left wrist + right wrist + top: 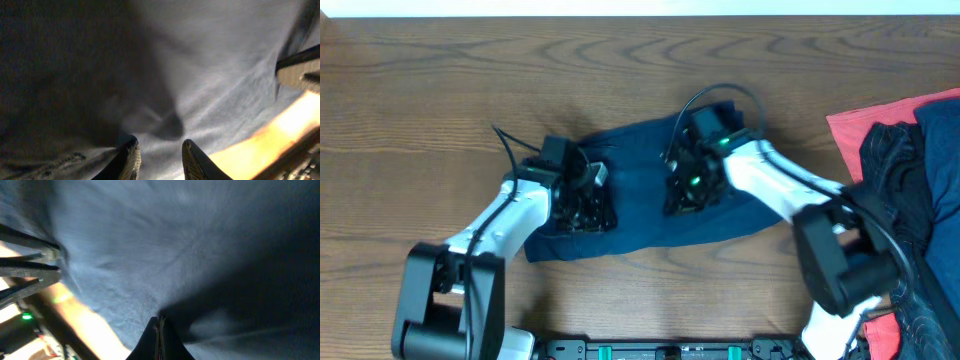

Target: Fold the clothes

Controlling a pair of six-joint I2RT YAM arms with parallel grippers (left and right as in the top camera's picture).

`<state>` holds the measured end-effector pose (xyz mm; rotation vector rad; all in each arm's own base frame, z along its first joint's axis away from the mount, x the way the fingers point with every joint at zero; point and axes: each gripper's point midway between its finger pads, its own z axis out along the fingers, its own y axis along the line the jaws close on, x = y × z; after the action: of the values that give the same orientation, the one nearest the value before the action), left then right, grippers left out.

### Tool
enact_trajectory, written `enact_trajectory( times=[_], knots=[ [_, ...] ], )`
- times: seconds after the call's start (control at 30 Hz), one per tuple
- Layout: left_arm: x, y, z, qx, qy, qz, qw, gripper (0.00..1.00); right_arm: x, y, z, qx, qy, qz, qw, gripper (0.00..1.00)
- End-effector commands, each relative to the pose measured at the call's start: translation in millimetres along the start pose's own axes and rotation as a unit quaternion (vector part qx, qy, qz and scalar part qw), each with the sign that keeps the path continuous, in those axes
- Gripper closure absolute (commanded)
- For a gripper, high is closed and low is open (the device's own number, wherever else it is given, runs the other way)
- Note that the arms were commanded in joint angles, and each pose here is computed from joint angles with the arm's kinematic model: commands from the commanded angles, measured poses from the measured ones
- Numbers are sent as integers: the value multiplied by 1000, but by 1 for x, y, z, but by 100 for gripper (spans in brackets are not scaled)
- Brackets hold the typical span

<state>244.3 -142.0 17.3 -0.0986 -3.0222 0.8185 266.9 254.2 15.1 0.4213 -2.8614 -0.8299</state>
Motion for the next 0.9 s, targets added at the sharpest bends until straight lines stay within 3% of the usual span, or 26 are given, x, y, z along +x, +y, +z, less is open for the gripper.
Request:
enact_trajectory(
  times=[0.0,0.2,0.5,0.67,0.87],
  knots=[
    [15,24,13,-45,24,-33,998,71,10,-28,14,58,22,62,996,99],
    [31,78,-1,-191,32,-97,976,74,22,-110,-23,187,14,202,961,99],
    [34,110,-26,-215,32,-163,963,77,42,-199,-82,190,-7,346,919,99],
    [22,94,-49,-190,24,-170,967,76,30,-203,-97,107,-32,300,947,98],
    [-19,41,-92,-109,-60,-119,985,74,-22,-129,-137,-77,-149,157,973,98]
  ],
)
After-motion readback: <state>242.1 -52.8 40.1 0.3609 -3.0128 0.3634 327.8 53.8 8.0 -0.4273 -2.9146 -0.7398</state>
